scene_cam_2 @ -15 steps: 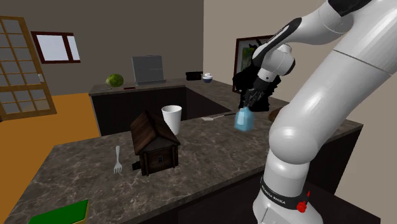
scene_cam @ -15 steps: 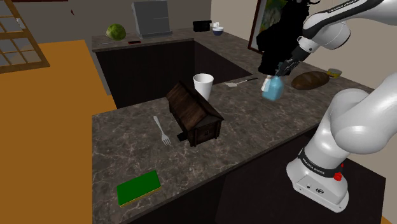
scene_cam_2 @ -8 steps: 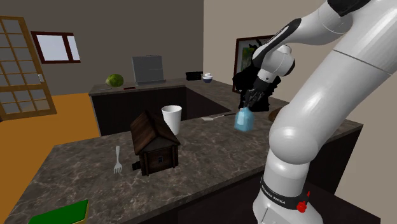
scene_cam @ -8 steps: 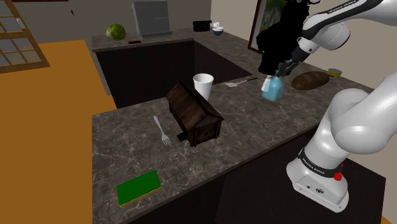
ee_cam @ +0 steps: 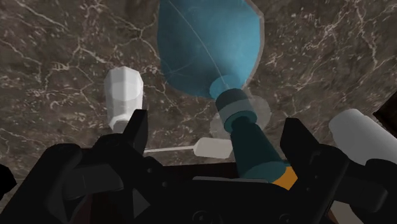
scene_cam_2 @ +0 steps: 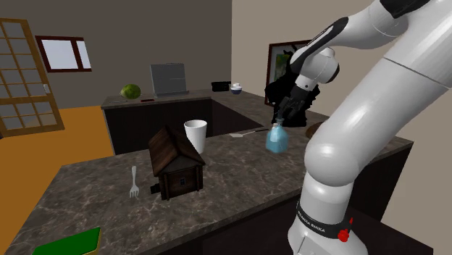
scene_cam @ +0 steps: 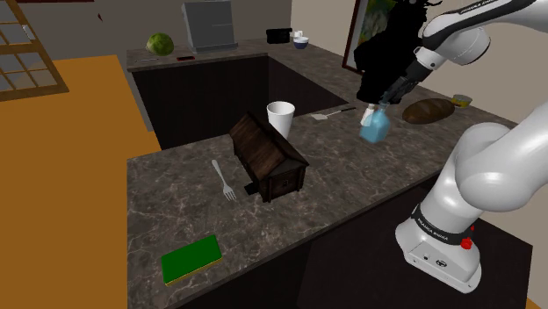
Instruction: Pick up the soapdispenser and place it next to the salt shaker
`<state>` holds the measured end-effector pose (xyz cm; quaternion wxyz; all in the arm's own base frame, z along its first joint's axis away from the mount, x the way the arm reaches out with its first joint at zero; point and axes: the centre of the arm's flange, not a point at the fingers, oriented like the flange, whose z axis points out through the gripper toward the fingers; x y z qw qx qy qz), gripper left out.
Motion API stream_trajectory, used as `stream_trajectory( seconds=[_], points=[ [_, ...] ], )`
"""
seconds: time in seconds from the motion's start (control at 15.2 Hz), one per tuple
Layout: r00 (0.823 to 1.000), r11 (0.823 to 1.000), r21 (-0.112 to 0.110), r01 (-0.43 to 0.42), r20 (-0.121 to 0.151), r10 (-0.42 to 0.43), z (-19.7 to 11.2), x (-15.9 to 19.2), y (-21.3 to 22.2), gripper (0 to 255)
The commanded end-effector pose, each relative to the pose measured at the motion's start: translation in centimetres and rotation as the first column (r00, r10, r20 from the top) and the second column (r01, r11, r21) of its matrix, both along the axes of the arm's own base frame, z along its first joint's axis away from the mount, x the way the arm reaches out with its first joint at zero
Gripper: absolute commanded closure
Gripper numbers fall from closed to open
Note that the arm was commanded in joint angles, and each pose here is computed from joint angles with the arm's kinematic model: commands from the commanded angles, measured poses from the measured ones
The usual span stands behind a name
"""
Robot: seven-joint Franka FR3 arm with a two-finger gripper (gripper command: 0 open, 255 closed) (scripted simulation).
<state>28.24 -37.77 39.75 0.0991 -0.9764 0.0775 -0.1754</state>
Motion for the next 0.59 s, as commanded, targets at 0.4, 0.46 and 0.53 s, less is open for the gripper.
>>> stream_trajectory(
  seconds=[0.4,0.46,0.53],
  points=[
    [1.000,1.000,0.000,0.000,-0.001,0.000,3.06,-1.07,-0.61,0],
    [1.000,1.000,0.000,0.000,-0.001,0.000,3.06,-1.07,-0.61,0],
    [1.000,1.000,0.000,0.000,-0.001,0.000,3.06,-1.07,-0.61,0]
  ],
)
